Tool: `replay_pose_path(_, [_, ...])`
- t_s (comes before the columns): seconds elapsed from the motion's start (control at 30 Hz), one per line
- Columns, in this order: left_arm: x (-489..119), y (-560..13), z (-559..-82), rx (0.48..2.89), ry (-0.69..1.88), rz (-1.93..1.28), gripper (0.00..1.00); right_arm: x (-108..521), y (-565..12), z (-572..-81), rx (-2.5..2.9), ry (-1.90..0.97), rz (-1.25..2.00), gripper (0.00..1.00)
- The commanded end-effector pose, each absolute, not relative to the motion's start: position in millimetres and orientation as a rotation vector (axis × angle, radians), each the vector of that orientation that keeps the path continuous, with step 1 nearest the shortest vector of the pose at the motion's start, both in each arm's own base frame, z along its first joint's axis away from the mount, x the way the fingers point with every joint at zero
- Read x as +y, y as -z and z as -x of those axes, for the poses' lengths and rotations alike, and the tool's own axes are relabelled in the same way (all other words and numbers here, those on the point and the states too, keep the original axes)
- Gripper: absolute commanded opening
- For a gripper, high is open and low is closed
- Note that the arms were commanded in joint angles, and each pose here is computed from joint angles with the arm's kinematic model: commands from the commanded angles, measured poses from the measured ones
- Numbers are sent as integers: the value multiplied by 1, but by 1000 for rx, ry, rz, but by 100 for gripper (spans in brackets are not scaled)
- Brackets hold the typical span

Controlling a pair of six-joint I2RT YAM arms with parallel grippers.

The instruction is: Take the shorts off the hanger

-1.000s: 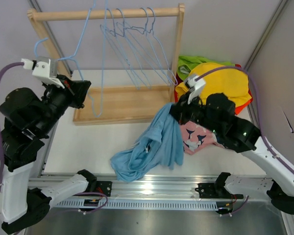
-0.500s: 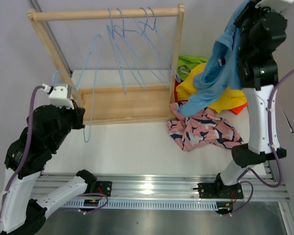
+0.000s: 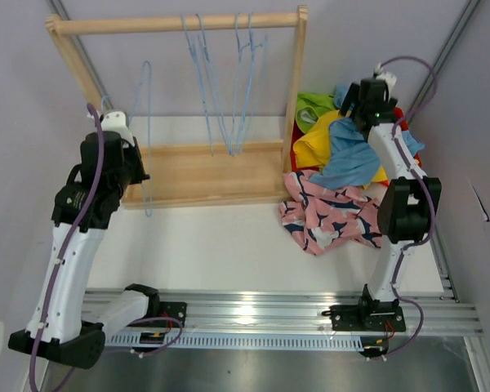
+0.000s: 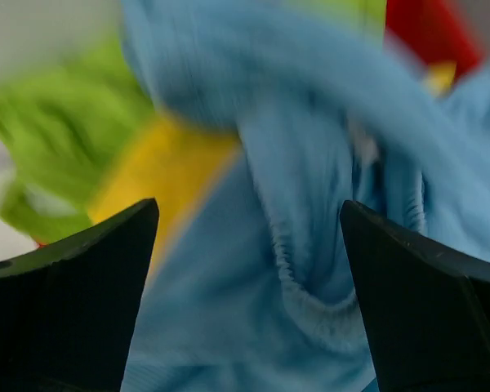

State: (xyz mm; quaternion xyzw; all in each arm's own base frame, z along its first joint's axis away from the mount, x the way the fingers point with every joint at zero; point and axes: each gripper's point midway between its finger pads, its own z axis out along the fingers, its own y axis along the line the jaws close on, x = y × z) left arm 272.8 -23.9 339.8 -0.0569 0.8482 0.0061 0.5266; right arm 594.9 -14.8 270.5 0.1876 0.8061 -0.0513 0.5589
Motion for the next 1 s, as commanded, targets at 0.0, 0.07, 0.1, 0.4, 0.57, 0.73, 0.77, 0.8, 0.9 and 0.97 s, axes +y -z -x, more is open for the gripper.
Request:
replay_pose_path(0.0, [-27, -397, -297, 1877, 58, 124, 0, 14, -296, -540, 1824, -58, -515, 100])
replay_pose_path(0.07, [-31, -410, -307, 1857, 87, 116, 0, 32, -269, -517, 1830, -113, -500, 99])
replay_pose_path(0.1, [-33, -415, -319, 1858, 93, 114, 0, 39, -289, -499, 1785, -164, -492, 99])
replay_pose_path(0.4, [-53, -465, -380, 1789, 167, 80, 0, 72, -252, -390, 1807, -268, -447, 99])
replay_pose_path(0.57, [-62, -473, -417, 1760, 200, 107, 0, 75, -234, -346, 1820, -328, -440, 100])
replay_pose_path(0.73, [-72, -486, -443, 1738, 240, 96, 0, 76, -219, -323, 1844, -339, -445, 100])
replay_pose_path(0.77, [-75, -481, -456, 1754, 245, 91, 1, 76, -217, -319, 1844, -343, -445, 99])
replay_pose_path(0.8, [-76, -483, -457, 1757, 248, 90, 0, 76, -216, -317, 1841, -347, -446, 99])
replay_pose_path(0.9, [-80, -475, -473, 1778, 251, 83, 1, 74, -212, -312, 1842, -350, -444, 99])
replay_pose_path(0.97, [-80, -469, -477, 1790, 249, 86, 2, 73, -208, -310, 1849, -344, -443, 99])
